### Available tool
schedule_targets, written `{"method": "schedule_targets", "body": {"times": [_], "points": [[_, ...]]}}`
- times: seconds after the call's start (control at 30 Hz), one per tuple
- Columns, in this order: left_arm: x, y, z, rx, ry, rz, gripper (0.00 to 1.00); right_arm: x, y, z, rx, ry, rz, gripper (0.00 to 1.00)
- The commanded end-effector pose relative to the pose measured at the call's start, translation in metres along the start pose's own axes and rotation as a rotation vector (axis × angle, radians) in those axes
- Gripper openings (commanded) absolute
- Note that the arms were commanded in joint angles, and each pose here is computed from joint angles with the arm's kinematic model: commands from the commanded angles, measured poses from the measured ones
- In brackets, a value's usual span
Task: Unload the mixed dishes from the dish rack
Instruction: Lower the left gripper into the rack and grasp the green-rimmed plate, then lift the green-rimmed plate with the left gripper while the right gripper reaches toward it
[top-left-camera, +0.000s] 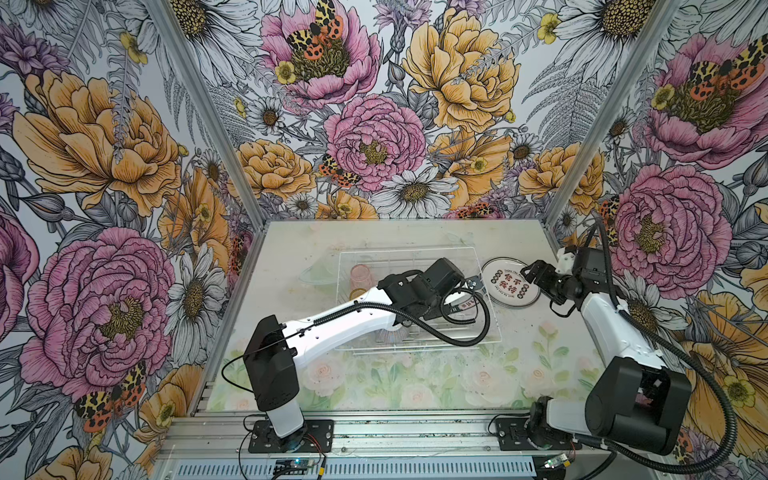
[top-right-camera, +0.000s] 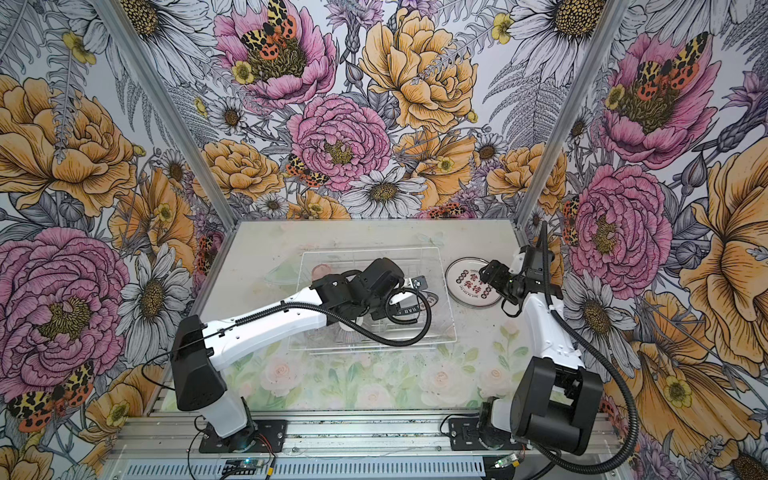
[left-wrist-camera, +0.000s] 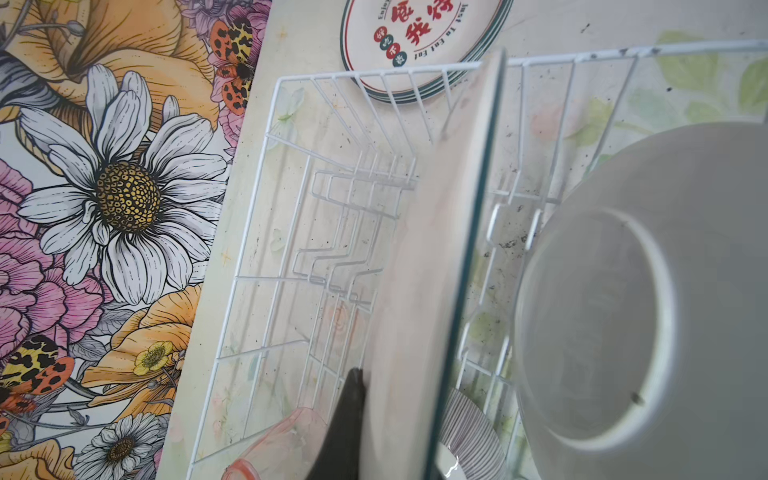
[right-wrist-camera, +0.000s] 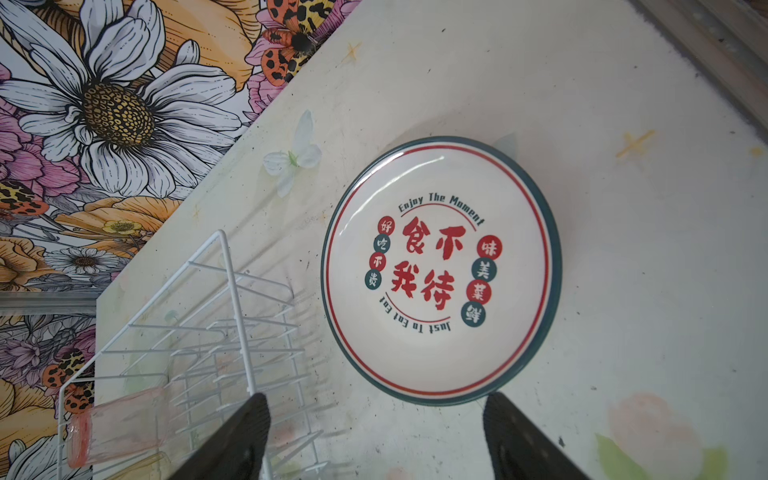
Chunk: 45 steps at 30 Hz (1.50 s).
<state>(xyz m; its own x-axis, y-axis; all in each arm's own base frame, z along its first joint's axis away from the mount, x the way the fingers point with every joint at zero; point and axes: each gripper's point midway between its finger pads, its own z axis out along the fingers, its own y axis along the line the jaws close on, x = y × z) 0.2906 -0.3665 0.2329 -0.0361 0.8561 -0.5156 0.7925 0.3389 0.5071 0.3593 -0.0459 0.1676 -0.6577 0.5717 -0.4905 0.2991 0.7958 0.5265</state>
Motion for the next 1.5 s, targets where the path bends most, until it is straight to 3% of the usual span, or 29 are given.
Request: {"method": "schedule_targets", "body": {"times": [0.0, 0.3, 0.57, 0.83, 1.03, 1.37, 1.4, 1.47], "points": [[-0.025, 0.056, -0.036, -0.091, -0.148, -0.147, 0.00, -0.010, 0.015, -0.015, -0.040, -0.047, -0.045, 0.83], [-0.032, 0.113, -0.075, -0.034, -0.329, -0.390, 0.00, -0.016, 0.046, -0.036, -0.158, -0.078, -0.134, 0.82], [-0.051, 0.151, -0.096, 0.181, -0.593, -0.690, 0.00, -0.006, 0.110, -0.066, -0.474, -0.068, -0.251, 0.80], [-0.049, 0.185, -0.081, 0.411, -0.802, -0.987, 0.00, 0.011, 0.174, -0.095, -0.746, -0.076, -0.359, 0.79], [-0.065, 0.182, -0.064, 0.565, -0.837, -1.050, 0.00, 0.003, 0.209, -0.111, -0.966, -0.140, -0.313, 0.77], [-0.093, 0.174, -0.051, 0.716, -0.898, -1.078, 0.00, -0.002, 0.214, -0.089, -0.929, -0.124, -0.286, 0.75], [-0.091, 0.169, -0.033, 0.733, -0.873, -1.098, 0.00, -0.003, 0.213, -0.086, -0.918, -0.123, -0.281, 0.74], [-0.096, 0.165, -0.029, 0.757, -0.870, -1.097, 0.00, -0.004, 0.209, -0.079, -0.895, -0.120, -0.270, 0.73]]}}
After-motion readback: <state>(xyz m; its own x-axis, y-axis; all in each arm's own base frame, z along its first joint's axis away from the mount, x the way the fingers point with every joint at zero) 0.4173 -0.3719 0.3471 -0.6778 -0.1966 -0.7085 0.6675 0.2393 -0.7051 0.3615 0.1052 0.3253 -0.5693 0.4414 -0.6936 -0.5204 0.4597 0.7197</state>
